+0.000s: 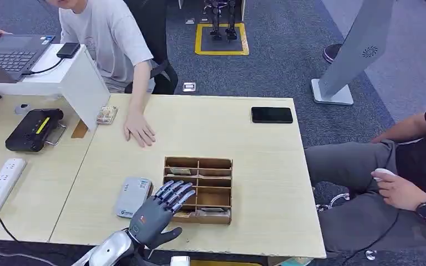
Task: Pass the card to the sensor for recognition and then transmit it.
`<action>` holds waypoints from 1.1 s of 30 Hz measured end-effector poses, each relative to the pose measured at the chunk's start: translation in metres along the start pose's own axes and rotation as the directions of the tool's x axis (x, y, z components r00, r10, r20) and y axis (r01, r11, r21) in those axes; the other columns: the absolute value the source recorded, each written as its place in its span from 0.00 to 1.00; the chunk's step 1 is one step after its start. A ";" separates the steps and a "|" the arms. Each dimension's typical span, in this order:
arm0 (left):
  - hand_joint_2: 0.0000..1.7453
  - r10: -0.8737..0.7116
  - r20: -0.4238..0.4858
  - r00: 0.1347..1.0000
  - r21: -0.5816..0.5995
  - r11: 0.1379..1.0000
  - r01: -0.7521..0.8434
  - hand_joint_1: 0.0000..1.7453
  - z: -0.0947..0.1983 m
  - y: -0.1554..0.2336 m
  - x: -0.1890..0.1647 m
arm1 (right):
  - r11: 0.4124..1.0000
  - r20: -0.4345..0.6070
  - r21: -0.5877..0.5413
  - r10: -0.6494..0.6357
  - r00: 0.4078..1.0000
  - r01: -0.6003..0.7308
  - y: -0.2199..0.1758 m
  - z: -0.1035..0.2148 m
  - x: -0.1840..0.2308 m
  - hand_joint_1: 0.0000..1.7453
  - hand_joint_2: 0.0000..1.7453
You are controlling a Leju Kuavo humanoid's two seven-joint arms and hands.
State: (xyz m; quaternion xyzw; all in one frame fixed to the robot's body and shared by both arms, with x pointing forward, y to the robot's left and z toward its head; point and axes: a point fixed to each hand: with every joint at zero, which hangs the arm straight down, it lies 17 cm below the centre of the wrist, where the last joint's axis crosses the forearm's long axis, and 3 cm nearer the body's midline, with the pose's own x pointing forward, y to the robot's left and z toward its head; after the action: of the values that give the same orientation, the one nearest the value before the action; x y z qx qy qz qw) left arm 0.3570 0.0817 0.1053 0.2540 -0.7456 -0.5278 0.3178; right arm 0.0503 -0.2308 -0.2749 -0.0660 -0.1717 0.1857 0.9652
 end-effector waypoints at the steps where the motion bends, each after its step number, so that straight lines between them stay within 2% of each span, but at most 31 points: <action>1: 1.00 0.000 0.000 1.000 0.000 1.000 0.000 0.00 0.000 0.000 0.000 | 1.000 0.000 0.000 0.000 1.000 0.000 0.000 0.000 0.000 0.00 1.00; 33: 1.00 -0.020 -0.026 0.999 -0.020 1.000 0.019 0.00 0.004 -0.007 -0.008 | 1.000 -0.006 0.003 0.001 1.000 -0.001 0.001 0.000 -0.001 0.00 1.00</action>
State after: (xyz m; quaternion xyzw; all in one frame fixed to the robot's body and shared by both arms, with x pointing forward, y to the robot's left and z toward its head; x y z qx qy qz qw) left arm 0.3599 0.0872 0.0959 0.2651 -0.7335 -0.5348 0.3250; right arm 0.0493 -0.2307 -0.2752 -0.0650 -0.1687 0.1861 0.9658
